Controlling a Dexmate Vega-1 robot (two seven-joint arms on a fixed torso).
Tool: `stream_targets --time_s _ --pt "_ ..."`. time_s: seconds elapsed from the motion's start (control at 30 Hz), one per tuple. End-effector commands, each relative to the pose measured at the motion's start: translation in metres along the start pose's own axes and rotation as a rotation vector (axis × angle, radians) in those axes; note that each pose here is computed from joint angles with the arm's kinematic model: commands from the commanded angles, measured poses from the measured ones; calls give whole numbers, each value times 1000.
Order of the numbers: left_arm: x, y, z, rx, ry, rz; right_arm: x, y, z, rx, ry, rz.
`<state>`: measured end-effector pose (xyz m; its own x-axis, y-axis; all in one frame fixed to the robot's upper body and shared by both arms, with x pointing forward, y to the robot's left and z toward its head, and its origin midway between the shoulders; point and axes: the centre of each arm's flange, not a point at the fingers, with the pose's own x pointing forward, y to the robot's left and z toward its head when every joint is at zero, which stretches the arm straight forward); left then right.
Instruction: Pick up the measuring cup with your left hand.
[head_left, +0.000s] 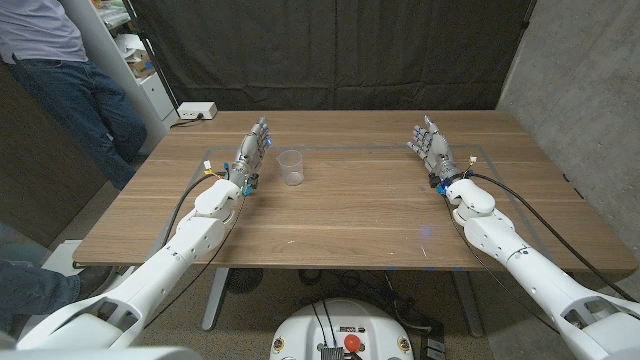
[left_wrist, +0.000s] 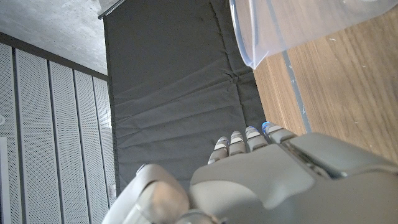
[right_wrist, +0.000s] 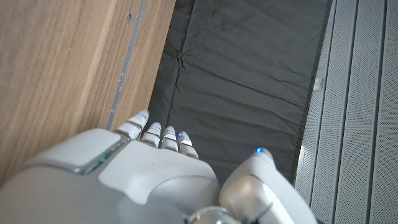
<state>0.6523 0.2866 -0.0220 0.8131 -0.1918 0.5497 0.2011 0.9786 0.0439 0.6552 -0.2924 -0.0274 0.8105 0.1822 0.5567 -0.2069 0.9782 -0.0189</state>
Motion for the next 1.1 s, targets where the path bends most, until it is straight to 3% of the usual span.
stream_targets --time_s 0.03,0.33,1.1 --pt "2 -3 5 27 20 -1 2 -3 1 4 -5 3" --pt "-8 -6 4 43 26 5 1 -4 0 3 -1 4" --pt "-33 2 6 82 12 26 -5 -1 0 -12 6 2"
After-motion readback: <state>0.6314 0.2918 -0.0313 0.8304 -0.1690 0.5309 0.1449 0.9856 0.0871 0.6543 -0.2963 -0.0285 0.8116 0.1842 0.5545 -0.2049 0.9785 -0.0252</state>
